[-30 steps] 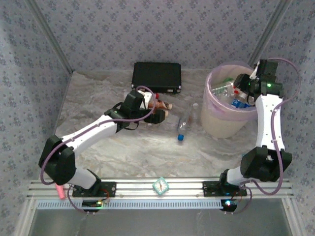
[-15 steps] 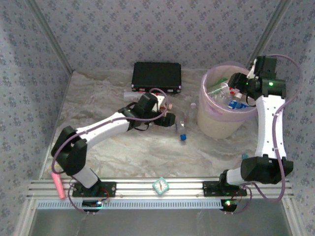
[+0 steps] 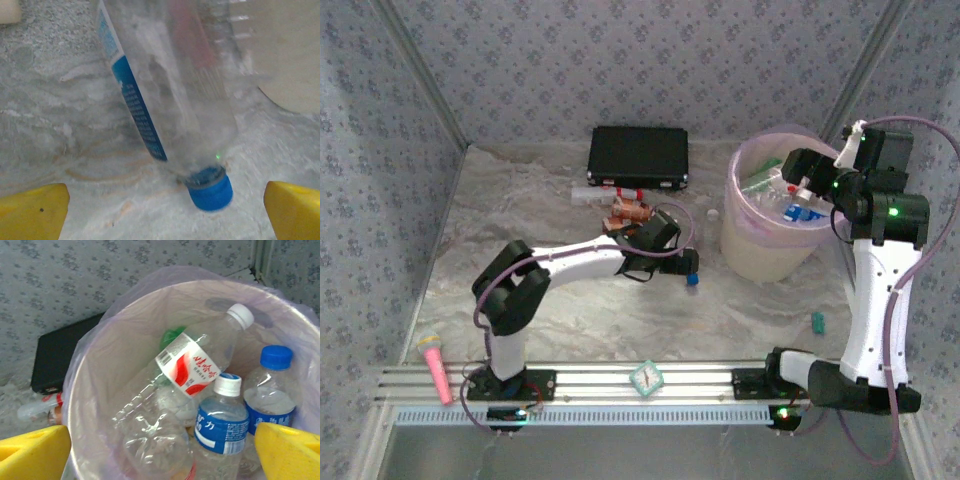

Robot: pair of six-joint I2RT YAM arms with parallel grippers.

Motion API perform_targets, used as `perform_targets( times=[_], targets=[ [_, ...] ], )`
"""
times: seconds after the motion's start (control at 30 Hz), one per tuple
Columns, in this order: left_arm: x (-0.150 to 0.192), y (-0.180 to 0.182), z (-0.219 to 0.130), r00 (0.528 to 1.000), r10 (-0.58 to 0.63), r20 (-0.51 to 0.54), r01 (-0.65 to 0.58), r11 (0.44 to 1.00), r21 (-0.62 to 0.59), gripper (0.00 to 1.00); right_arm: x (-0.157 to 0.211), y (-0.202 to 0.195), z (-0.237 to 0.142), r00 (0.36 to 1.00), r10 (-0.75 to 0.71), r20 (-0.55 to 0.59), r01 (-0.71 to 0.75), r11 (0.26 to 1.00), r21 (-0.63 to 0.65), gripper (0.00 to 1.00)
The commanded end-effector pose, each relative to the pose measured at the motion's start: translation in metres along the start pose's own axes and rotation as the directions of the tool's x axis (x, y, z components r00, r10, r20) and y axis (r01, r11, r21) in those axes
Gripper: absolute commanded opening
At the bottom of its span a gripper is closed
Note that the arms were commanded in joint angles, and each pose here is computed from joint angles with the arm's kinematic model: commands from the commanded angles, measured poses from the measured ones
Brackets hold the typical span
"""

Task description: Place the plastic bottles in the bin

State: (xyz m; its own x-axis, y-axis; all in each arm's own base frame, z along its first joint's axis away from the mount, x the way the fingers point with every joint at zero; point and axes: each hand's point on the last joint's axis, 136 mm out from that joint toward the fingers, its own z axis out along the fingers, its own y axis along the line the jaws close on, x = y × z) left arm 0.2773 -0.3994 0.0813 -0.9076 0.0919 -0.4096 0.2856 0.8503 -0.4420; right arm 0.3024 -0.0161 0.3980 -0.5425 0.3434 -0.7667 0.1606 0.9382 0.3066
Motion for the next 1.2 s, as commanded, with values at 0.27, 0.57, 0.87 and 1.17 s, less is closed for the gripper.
perform_targets(
  times=[0.27, 0.57, 0.87, 1.17],
  targets=[
    [-0.008, -0.004, 0.035, 1.000, -0.004, 0.007, 0.004, 0.997, -0.077, 0.93, 0.014, 0.014, -0.006, 0.999, -0.013, -0.036, 0.010, 0.996, -0.092, 0.97],
    [-0.009, 0.007, 0.051, 1.000, -0.021, -0.020, 0.019, 0.996, -0.092, 0.81, 0.015, 0.022, -0.013, 0.999, -0.021, -0.031, 0.017, 0.990, -0.143, 0.96],
    [-0.017, 0.005, 0.029, 1.000, 0.012, 0.019, -0.010, 0.995, -0.095, 0.65, 0.017, 0.031, -0.019, 1.000, -0.014, -0.028, 0.008, 0.979, -0.203, 0.96],
    [-0.048, 0.006, -0.034, 0.988, 0.053, 0.147, -0.043, 0.997, -0.069, 0.53, 0.013, 0.067, -0.024, 0.999, -0.050, -0.005, 0.046, 0.952, -0.302, 0.96]
  ],
)
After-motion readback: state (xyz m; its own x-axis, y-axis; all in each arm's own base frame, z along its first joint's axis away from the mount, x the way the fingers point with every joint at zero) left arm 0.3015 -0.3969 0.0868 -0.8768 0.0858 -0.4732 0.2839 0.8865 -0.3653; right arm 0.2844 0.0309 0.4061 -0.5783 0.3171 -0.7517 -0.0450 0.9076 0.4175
